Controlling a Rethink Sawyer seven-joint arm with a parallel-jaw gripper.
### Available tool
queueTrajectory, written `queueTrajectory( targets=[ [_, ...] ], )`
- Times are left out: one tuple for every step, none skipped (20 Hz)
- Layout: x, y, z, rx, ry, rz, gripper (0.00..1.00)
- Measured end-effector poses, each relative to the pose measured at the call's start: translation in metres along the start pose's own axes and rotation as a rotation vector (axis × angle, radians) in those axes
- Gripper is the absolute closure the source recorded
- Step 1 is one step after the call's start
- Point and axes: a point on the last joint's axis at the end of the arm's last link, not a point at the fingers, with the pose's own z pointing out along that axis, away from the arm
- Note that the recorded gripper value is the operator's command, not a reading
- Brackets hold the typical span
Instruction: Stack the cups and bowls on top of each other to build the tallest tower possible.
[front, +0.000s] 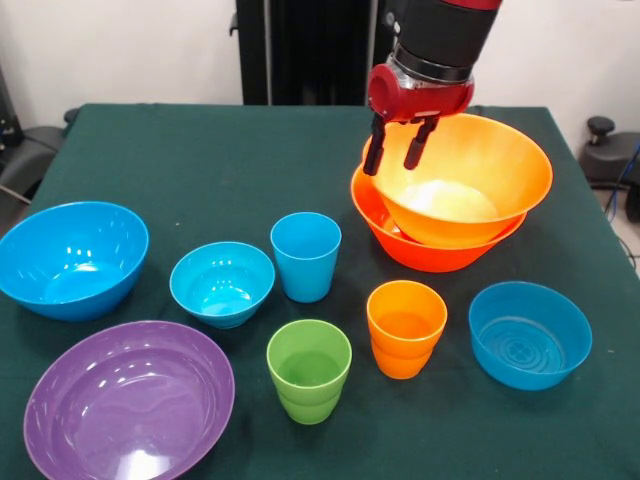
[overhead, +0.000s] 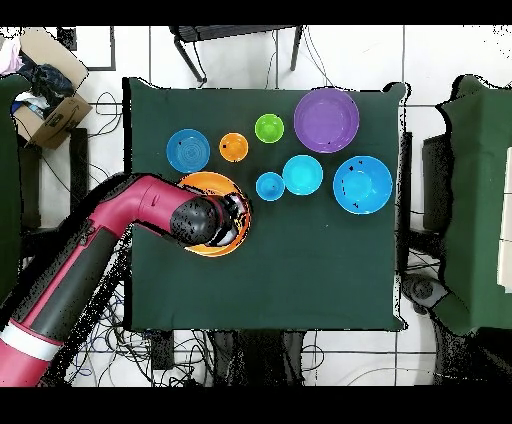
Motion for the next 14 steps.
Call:
queueTrajectory(
  targets=[
    [0.0002,-0.0002,0.0,0.0,0.0,0.0,0.0],
    [0.0007,-0.0005,0.0001,0.0,0.001,0.001,0.0],
    [0.0014,-0.0008,0.0,0.001,0.002,0.003,0.0],
    [0.0017,-0.0011,0.0,0.001,0.002,0.003,0.0],
    [0.0021,-0.0013,-0.0001,0.001,0.002,0.004,0.0],
    [0.0037,-0.0022,-0.0001,0.002,0.004,0.007,0.0],
    [0.0042,-0.0025,-0.0002,0.002,0.005,0.009,0.0],
    [0.0047,-0.0029,-0.0003,0.003,0.006,0.009,0.0],
    [0.0058,-0.0036,-0.0003,0.004,0.008,0.01,0.0],
    [0.0069,-0.0043,-0.0004,0.006,0.01,0.011,0.0],
    [0.0079,-0.0049,-0.0003,0.007,0.013,0.011,0.0],
    [0.0089,-0.0056,-0.0002,0.009,0.016,0.012,0.0],
    [0.0095,-0.006,-0.0002,0.01,0.018,0.012,0.0],
    [0.0101,-0.0063,0.0,0.011,0.02,0.012,0.0]
  ],
)
